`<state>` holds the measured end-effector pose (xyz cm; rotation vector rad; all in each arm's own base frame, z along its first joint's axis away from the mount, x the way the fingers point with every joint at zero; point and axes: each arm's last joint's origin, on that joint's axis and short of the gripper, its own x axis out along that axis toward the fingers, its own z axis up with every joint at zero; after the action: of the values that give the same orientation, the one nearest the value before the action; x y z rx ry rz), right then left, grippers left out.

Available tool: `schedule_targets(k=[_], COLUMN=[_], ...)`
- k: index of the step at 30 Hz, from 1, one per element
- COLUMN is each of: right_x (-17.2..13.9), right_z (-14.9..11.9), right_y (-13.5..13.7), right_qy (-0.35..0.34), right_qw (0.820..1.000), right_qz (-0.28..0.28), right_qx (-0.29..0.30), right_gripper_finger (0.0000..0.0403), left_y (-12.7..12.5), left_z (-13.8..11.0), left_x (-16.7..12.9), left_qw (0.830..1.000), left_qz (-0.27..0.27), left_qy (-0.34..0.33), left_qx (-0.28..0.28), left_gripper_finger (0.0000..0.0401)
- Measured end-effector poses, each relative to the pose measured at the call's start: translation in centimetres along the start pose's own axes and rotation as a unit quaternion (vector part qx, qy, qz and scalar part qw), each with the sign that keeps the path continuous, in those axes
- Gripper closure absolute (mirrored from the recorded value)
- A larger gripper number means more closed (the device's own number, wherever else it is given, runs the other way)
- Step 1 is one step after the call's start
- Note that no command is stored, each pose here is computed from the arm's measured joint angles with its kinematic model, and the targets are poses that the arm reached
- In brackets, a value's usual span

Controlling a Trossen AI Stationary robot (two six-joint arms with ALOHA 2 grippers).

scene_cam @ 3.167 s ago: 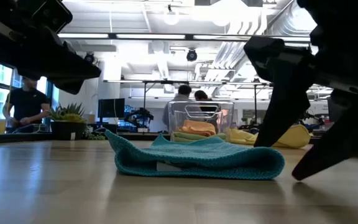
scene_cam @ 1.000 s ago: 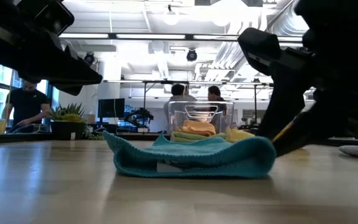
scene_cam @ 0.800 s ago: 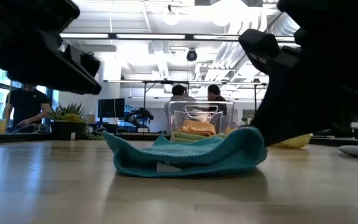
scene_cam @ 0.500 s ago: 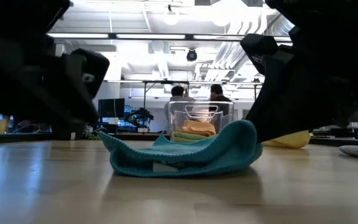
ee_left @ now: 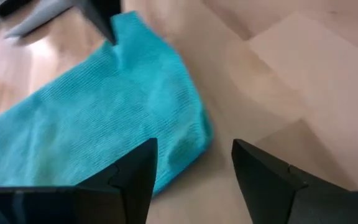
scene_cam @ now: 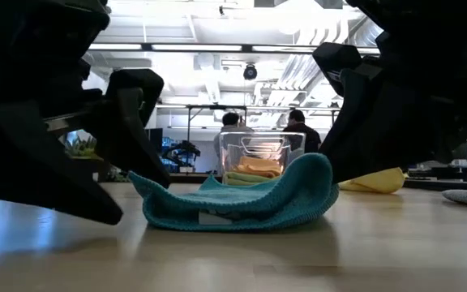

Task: Fold microfiber towels
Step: Fold the blue microfiber cloth

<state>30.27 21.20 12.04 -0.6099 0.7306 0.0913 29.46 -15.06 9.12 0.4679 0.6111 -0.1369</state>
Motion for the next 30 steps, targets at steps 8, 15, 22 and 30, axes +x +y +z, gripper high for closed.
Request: schedule_targets(k=[8,15,22,30], right_x=[0.0,0.0,-0.1,-0.6], right_z=[0.2,0.2,0.3,0.3], right_y=[0.0,0.0,0.0,0.9], right_qy=[-0.010,-0.010,-0.011,-0.016], right_qw=[1.000,1.000,1.000,1.000], right_qz=[-0.001,-0.001,-0.001,0.008], right_qx=[-0.005,-0.005,-0.005,-0.008], right_gripper_finger=[0.0402,0.0402,0.0402,0.0402], left_y=[1.2,1.6,1.5,1.0], left_z=[-0.2,-0.4,-0.5,0.4], left_x=[0.6,0.9,1.1,0.1], left_qw=[0.999,0.998,0.999,1.000], left_qz=[-0.012,-0.021,-0.005,0.021], left_qy=[0.006,0.006,0.007,-0.008], left_qx=[0.041,0.059,0.048,0.007], left_gripper_finger=[0.0264,0.0317,0.0390,0.0398])
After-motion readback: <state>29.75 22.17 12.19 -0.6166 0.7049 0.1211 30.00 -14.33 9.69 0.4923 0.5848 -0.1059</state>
